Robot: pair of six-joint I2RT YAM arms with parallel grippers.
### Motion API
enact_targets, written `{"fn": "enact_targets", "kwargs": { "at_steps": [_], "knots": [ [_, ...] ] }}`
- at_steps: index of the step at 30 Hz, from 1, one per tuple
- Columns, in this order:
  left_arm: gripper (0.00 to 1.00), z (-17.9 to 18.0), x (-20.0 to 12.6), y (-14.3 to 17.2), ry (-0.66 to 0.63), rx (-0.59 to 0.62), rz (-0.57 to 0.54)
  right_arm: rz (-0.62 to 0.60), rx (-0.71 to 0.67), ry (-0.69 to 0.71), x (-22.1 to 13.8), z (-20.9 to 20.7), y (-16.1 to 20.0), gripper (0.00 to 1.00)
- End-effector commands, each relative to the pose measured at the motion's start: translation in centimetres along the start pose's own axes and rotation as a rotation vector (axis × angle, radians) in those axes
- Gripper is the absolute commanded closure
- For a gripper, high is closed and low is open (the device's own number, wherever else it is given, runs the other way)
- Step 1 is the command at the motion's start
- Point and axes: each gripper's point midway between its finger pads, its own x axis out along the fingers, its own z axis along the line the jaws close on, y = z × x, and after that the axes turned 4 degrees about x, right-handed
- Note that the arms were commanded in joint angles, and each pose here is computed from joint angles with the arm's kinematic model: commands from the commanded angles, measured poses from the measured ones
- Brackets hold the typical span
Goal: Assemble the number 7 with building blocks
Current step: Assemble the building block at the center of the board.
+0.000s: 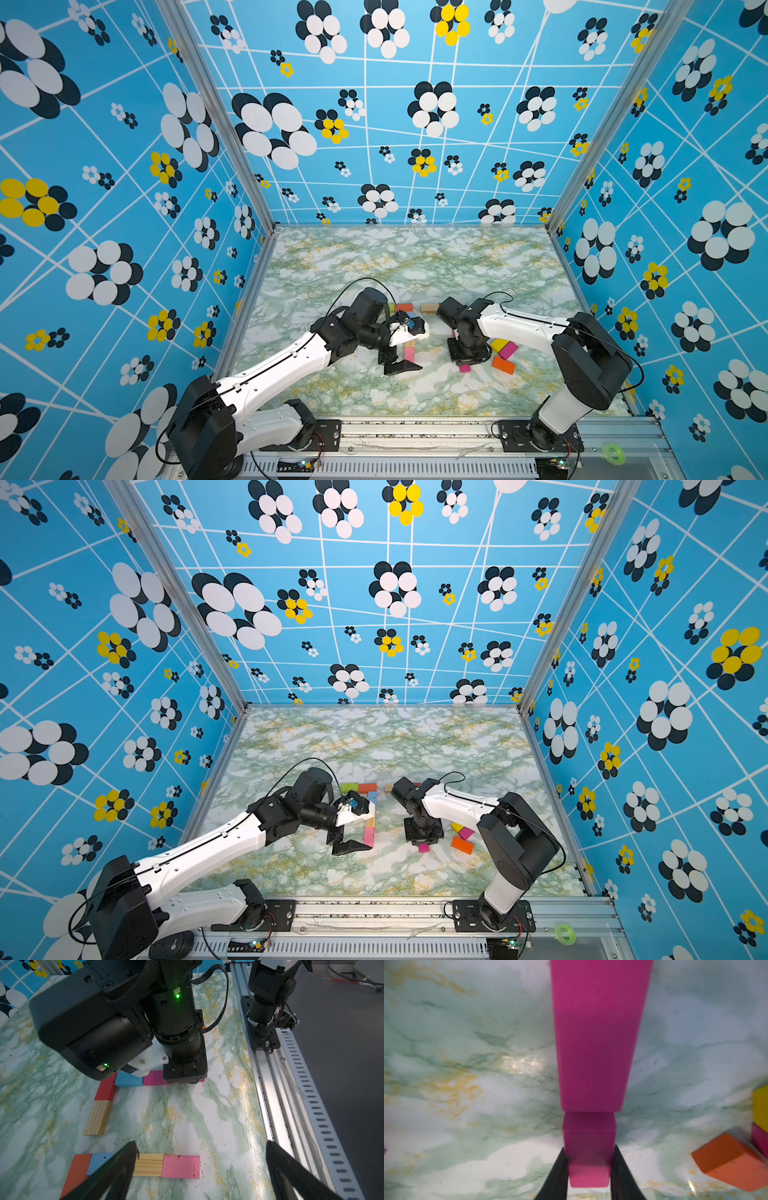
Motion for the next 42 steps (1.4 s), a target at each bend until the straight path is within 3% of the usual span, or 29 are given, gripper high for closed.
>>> {"fn": "enact_targets", "kwargs": {
  "at_steps": [1,36,42],
  "knots": [
    [0.01,0.0,0.2,0.8,0.007,-0.003,0.021,0.018,0.004,0.011,1.4,-0.2,-0.3,0.74],
    [0.01,0.0,0.3,1.2,0.005,-0.007,0.036,-0.015,0.002,-0.022,0.9,0.4,-1.8,0.74],
    [0.01,0.0,0.2,1.2,0.006,-0.005,0.035,-0.003,0.005,-0.023,1.4,0.4,-1.5,0.59]
  ]
}}
